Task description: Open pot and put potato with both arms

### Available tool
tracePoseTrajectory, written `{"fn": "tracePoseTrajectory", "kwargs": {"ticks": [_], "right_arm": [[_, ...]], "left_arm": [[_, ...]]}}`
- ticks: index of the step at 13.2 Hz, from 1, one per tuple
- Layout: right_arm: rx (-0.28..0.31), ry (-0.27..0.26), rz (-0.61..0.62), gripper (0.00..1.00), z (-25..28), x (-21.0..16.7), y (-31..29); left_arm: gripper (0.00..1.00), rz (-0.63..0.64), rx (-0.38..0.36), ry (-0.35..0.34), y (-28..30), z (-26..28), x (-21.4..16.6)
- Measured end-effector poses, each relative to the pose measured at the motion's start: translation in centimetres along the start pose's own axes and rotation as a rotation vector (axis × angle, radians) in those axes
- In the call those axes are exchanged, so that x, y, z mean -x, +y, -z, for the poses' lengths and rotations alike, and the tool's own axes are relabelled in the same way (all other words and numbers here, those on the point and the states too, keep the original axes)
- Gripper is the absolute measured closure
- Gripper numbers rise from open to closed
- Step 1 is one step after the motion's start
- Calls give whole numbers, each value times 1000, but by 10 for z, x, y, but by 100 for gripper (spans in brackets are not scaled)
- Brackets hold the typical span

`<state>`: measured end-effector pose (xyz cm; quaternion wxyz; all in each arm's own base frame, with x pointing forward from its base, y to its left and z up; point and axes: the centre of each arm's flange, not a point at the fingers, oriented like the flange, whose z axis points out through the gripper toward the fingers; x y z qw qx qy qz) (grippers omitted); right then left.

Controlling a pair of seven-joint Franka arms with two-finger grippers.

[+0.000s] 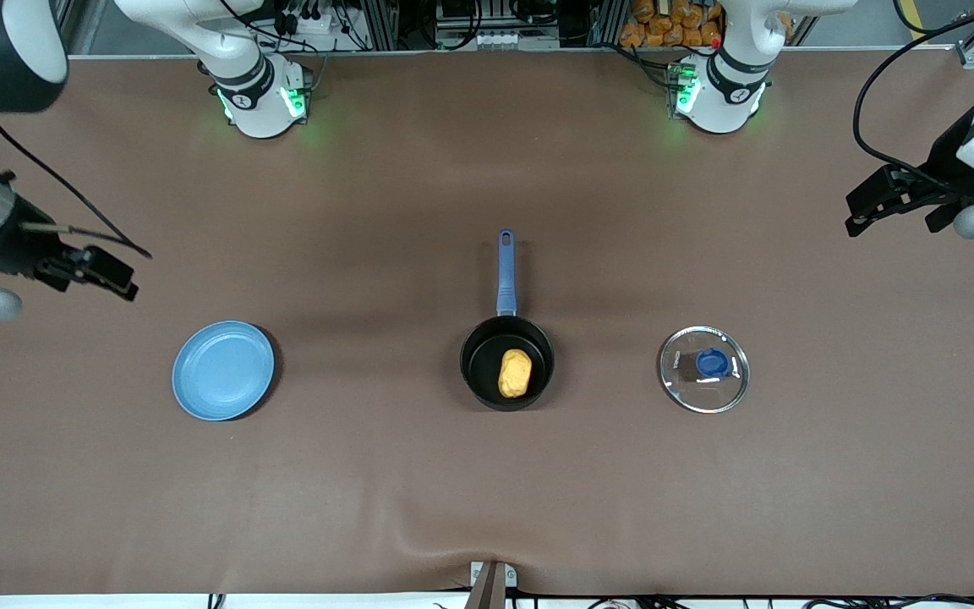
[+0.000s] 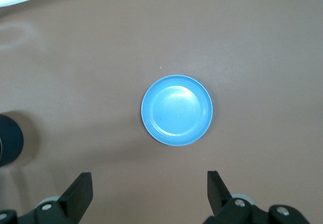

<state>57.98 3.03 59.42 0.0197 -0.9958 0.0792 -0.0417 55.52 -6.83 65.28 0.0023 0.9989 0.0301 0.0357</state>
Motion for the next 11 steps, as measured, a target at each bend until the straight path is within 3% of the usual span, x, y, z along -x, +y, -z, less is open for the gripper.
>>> {"fn": "tracePoseTrajectory", "kwargs": {"ticks": [4,11], "right_arm": [[-16,29,-6,0,25,30,21],[-19,32,-8,0,25,37,25]], "left_arm": [[0,44,33,35,-23,21,2],[0,75,40,68,-44,42,16]]}}
